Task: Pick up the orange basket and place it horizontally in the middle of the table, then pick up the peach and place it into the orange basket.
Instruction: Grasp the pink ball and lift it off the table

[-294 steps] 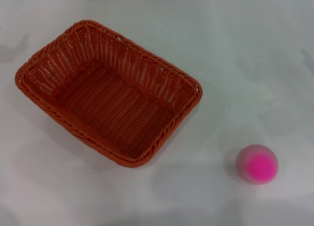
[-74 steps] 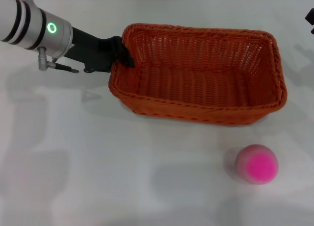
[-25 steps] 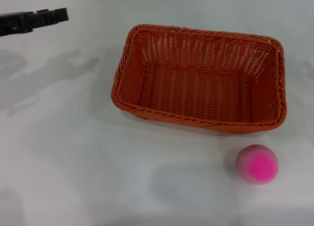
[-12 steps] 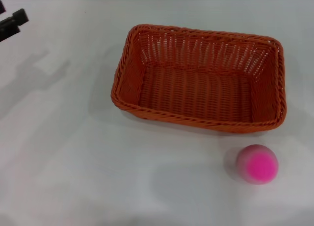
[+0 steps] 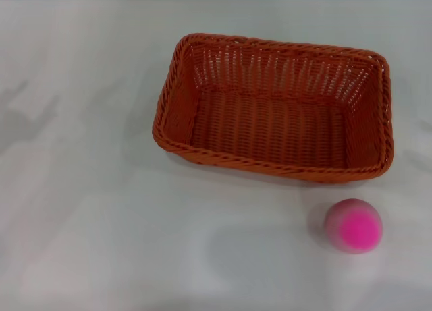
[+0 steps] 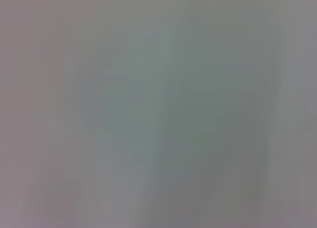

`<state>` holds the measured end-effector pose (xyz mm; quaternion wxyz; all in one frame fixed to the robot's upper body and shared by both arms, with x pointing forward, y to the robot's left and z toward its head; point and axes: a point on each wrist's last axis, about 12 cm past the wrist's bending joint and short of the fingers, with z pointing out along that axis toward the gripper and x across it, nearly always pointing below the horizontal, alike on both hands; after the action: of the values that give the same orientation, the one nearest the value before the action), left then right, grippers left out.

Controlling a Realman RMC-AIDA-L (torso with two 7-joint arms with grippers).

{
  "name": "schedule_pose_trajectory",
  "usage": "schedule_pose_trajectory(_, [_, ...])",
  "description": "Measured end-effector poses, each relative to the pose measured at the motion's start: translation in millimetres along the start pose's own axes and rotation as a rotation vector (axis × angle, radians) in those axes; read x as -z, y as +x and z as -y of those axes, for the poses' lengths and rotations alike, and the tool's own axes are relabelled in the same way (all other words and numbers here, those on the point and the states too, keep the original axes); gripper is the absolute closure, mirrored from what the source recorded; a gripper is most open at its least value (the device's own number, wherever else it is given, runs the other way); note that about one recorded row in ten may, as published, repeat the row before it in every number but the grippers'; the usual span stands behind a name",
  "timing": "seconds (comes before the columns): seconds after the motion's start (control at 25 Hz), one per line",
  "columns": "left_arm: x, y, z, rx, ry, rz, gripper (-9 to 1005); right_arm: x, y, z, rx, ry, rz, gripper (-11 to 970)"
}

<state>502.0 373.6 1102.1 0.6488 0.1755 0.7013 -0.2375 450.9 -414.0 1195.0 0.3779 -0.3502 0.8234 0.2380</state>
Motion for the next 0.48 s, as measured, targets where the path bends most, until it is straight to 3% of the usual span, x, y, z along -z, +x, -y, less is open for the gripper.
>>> schedule_pose_trajectory(0.24, [14.4, 5.6, 0.5, -0.017, -0.029, 0.015, 248, -23.2, -19.3, -6.1, -0.058, -0.08, -0.2, 216])
schedule_pose_trajectory(0.48, [16.3, 7.1, 1.0, -0.028, -0.034, 0.024, 245, -54.4, -21.4, -4.9, -0.128, -0.145, -0.344, 217])
